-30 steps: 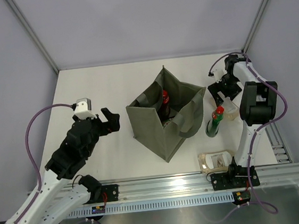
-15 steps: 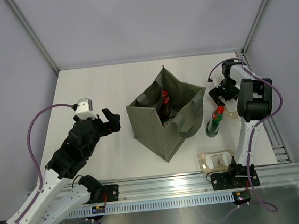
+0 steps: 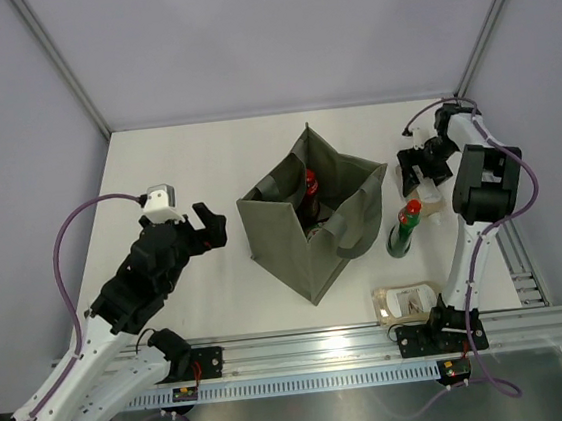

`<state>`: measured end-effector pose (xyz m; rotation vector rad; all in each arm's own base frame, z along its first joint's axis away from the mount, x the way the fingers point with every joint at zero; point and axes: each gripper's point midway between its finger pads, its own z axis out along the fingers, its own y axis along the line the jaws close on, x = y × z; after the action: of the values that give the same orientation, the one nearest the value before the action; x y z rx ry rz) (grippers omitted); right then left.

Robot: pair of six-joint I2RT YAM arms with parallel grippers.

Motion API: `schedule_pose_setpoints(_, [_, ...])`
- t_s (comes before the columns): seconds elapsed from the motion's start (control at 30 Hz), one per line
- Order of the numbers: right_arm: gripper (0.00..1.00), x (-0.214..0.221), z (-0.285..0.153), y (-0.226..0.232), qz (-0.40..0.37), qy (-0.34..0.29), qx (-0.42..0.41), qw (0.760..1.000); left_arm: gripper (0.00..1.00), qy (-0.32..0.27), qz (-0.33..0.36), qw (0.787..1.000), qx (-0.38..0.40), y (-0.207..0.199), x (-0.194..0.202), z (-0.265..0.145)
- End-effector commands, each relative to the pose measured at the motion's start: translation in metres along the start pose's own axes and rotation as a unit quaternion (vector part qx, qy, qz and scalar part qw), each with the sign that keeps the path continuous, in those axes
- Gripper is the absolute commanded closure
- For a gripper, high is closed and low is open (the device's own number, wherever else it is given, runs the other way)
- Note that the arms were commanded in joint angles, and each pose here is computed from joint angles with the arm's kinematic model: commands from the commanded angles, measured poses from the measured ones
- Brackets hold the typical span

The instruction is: Place the personal care products into the canvas bag

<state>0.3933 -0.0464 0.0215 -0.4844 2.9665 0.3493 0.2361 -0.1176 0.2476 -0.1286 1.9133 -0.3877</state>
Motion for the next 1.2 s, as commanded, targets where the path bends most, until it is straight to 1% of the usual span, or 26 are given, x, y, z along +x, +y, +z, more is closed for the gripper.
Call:
schedule_pose_setpoints(0.0, [1.0,-0.033,-0.035,0.036,0.082,-0.097,-0.155,0.98,0.01,-0.039,-0.021,0.999,0.014,-0.01,-0.029,-0.005])
schedule_pose_setpoints(0.07, [1.0,-0.039,-0.041,0.042,0.099,-0.122,-0.202,0.967,0.01,-0.04,-0.021,0.999,0.016,-0.011,-0.031,-0.005])
schedule_pose_setpoints(0.17, [1.0,-0.044,-0.047,0.047,0.122,-0.143,-0.247,0.951,0.01,-0.043,-0.023,0.999,0.018,-0.013,-0.035,-0.005])
schedule_pose_setpoints(0.2, [1.0,-0.05,-0.053,0.054,0.129,-0.157,-0.278,0.939,0.01,-0.044,-0.024,0.999,0.018,-0.014,-0.036,-0.005])
schedule_pose_setpoints(0.27, [1.0,-0.054,-0.058,0.054,0.139,-0.176,-0.303,0.926,0.01,-0.045,-0.026,0.998,0.02,-0.015,-0.037,-0.006])
schedule_pose_setpoints(0.37, [1.0,-0.065,-0.077,0.061,0.145,-0.214,-0.358,0.897,0.01,-0.048,-0.029,0.998,0.023,-0.016,-0.039,-0.007])
schedule_pose_setpoints(0.43, [1.0,-0.069,-0.086,0.063,0.148,-0.228,-0.375,0.886,0.01,-0.047,-0.03,0.998,0.023,-0.016,-0.038,-0.007])
schedule_pose_setpoints(0.47, [1.0,-0.075,-0.098,0.065,0.145,-0.244,-0.385,0.878,0.01,-0.049,-0.031,0.998,0.024,-0.016,-0.039,-0.008])
schedule_pose_setpoints(0.53, [1.0,-0.082,-0.113,0.068,0.137,-0.263,-0.389,0.872,0.01,-0.049,-0.032,0.998,0.02,-0.014,-0.039,-0.008])
schedule_pose_setpoints(0.6, [1.0,-0.094,-0.14,0.072,0.127,-0.293,-0.389,0.864,0.01,-0.051,-0.033,0.998,0.017,-0.012,-0.04,-0.01])
schedule_pose_setpoints(0.63, [1.0,-0.099,-0.152,0.073,0.12,-0.306,-0.388,0.861,0.01,-0.052,-0.033,0.998,0.013,-0.011,-0.04,-0.01])
schedule_pose_setpoints(0.67, [1.0,-0.107,-0.176,0.077,0.11,-0.329,-0.382,0.857,0.01,-0.051,-0.033,0.998,0.011,-0.01,-0.04,-0.011])
schedule_pose_setpoints(0.73, [1.0,-0.116,-0.202,0.082,0.091,-0.354,-0.375,0.852,0.01,-0.055,-0.034,0.998,0.01,-0.009,-0.042,-0.012])
schedule_pose_setpoints(0.77, [1.0,-0.123,-0.231,0.089,0.081,-0.375,-0.372,0.845,0.01,-0.055,-0.035,0.998,0.009,-0.009,-0.042,-0.012])
schedule_pose_setpoints(0.83, [1.0,-0.131,-0.258,0.102,0.058,-0.396,-0.368,0.839,0.01,-0.056,-0.034,0.998,0.008,-0.008,-0.042,-0.012])
schedule_pose_setpoints(0.87, [1.0,-0.136,-0.285,0.112,0.04,-0.418,-0.362,0.832,0.01,-0.056,-0.035,0.998,0.008,-0.009,-0.042,-0.011])
schedule_pose_setpoints(0.9, [1.0,-0.139,-0.297,0.12,0.025,-0.428,-0.361,0.829,0.01,-0.057,-0.036,0.998,0.008,-0.009,-0.042,-0.011])
schedule_pose_setpoints(0.93, [1.0,-0.144,-0.308,0.135,0.006,-0.432,-0.363,0.825,0.01,-0.057,-0.035,0.998,0.008,-0.009,-0.043,-0.011])
schedule_pose_setpoints(0.97, [1.0,-0.147,-0.331,0.15,-0.02,-0.448,-0.357,0.819,0.01,-0.057,-0.035,0.998,0.007,-0.009,-0.042,-0.01])
schedule_pose_setpoints(1.0, [1.0,-0.148,-0.341,0.163,-0.039,-0.453,-0.358,0.816,0.01,-0.058,-0.034,0.998,0.007,-0.009,-0.043,-0.01])
schedule_pose_setpoints(1.03, [1.0,-0.15,-0.348,0.185,-0.063,-0.451,-0.365,0.812,0.01,-0.057,-0.033,0.998,0.007,-0.009,-0.043,-0.01])
schedule_pose_setpoints(1.07, [1.0,-0.15,-0.364,0.203,-0.092,-0.461,-0.36,0.806,0.01,-0.058,-0.033,0.998,0.006,-0.009,-0.044,-0.01])
schedule_pose_setpoints(1.13, [1.0,-0.148,-0.376,0.231,-0.126,-0.464,-0.363,0.798,0.01,-0.059,-0.034,0.998,0.005,-0.008,-0.045,-0.01])
schedule_pose_setpoints(1.17, [1.0,-0.145,-0.383,0.259,-0.162,-0.465,-0.363,0.791,0.01,-0.059,-0.034,0.998,0.004,-0.008,-0.045,-0.011])
